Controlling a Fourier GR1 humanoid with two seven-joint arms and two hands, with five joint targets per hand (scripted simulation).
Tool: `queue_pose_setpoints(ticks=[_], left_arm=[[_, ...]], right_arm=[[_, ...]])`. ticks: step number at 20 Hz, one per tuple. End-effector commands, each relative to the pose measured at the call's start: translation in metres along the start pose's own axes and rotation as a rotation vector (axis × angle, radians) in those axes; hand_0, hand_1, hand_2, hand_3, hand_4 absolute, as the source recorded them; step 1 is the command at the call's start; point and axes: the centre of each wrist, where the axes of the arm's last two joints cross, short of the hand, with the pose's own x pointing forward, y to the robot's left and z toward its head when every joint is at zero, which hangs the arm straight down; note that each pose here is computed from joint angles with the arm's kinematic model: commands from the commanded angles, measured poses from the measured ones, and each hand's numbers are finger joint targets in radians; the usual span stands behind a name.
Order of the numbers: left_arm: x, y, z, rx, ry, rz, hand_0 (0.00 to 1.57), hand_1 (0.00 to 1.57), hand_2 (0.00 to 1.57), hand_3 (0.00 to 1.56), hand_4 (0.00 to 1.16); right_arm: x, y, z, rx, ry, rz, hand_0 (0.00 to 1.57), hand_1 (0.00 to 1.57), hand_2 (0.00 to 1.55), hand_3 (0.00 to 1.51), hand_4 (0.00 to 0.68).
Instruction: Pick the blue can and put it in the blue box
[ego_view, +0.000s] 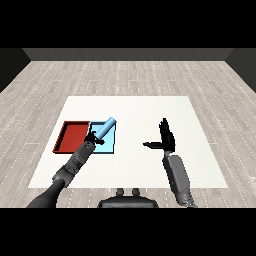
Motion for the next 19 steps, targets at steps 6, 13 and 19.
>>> queue_pose_setpoints(ticks=[6,13,19], left_arm=[[-0.003,-0.002,-0.0023,-0.351,0.035,-0.158,0.00,0.00,0.00,0.00,0.00],[0.000,0.009,-0.0030,0.272,-0.092,0.257,0.00,0.00,0.00,0.00,0.00],[0.044,0.032,0.0121,0.390,-0.535,0.573,0.00,0.00,0.00,0.00,0.00]], right_arm=[[-0.005,-0.015,-0.004,-0.033,-0.014,-0.003,0.00,0.00,0.00,0.00,0.000],[-0.003,-0.025,-0.001,-0.012,-0.018,0.028,0.00,0.00,0.00,0.00,0.000],[-0.004,-0.018,0.000,0.042,-0.030,0.106,0.00,0.00,0.00,0.00,0.000]])
